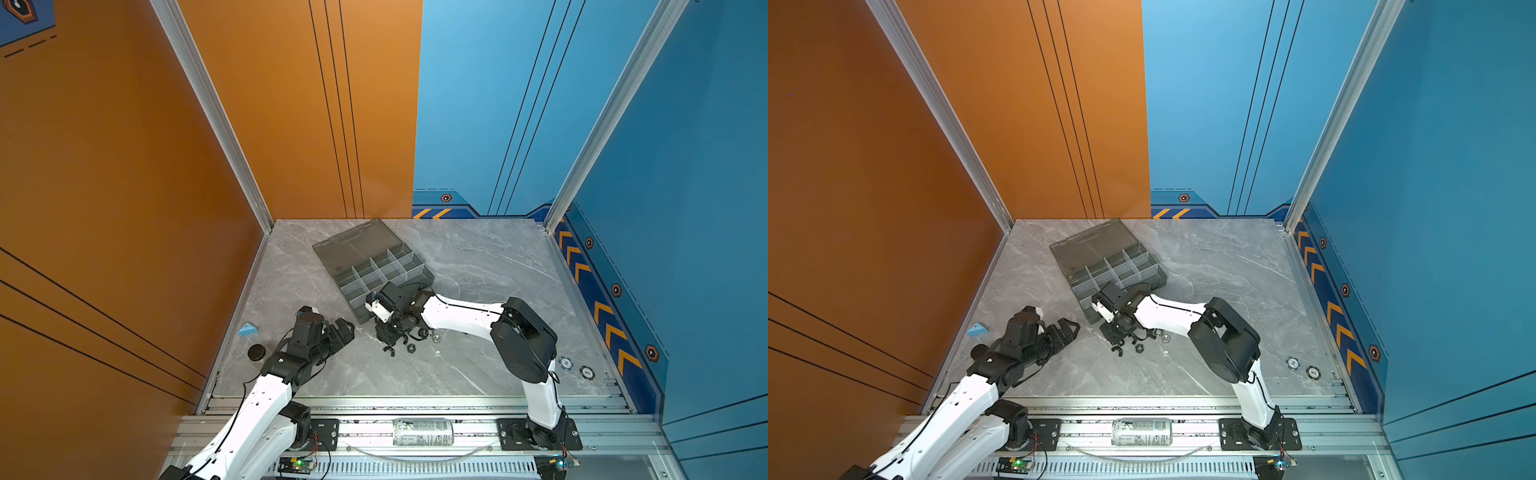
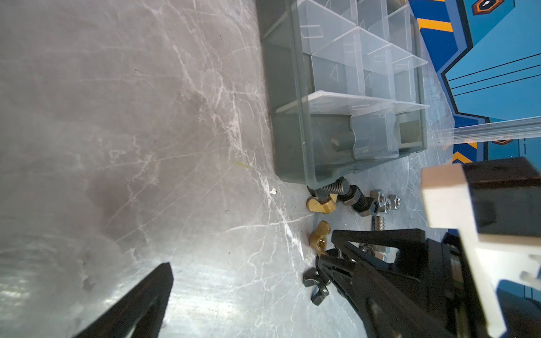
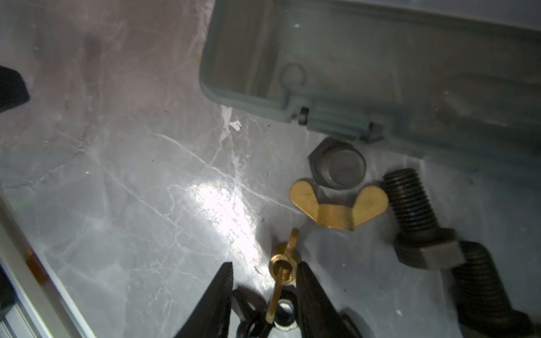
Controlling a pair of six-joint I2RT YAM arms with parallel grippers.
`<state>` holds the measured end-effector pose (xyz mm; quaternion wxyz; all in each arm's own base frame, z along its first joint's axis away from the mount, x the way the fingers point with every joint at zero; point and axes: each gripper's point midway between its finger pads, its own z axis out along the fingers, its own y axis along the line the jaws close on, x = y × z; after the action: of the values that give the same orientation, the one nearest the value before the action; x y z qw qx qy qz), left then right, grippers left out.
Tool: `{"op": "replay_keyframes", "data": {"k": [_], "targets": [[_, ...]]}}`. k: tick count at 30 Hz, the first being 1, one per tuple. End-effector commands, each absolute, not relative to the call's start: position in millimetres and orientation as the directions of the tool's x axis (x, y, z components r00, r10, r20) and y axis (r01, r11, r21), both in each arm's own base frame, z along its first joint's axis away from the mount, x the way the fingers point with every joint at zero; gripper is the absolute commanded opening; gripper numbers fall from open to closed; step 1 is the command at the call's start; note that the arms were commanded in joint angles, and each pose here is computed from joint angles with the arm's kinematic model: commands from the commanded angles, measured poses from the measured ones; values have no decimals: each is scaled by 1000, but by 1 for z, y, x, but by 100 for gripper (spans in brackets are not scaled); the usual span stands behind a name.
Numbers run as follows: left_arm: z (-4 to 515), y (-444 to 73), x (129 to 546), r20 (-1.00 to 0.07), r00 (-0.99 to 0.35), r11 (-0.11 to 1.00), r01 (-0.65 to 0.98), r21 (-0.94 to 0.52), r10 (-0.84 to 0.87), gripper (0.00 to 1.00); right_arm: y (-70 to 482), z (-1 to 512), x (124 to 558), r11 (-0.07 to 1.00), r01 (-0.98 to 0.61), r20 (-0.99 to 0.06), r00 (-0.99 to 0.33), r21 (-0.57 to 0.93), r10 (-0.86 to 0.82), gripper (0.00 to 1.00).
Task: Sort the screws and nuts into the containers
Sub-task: 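Reach the right gripper to the pile and grasp a brass wing nut, then lift the brass wing nut and drop it into a box compartment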
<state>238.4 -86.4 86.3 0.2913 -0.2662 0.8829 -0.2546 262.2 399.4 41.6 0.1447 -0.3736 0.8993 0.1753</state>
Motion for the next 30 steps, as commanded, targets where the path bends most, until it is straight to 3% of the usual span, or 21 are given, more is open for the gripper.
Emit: {"op": "replay_keyframes", "data": {"k": [1, 25, 30], "targets": [[82, -86, 238, -384, -696, 737, -313, -599, -607, 98, 392, 34, 264, 689, -704, -353, -697, 172, -624, 37], [79, -87, 239, -376, -700, 736, -318, -597, -607, 98, 385, 9, 263, 702, -700, -291, -704, 131, -648, 23], [80, -87, 239, -376, -701, 737, -317, -598, -606, 98, 385, 7, 263, 705, -698, -284, -707, 127, -648, 16]]}}
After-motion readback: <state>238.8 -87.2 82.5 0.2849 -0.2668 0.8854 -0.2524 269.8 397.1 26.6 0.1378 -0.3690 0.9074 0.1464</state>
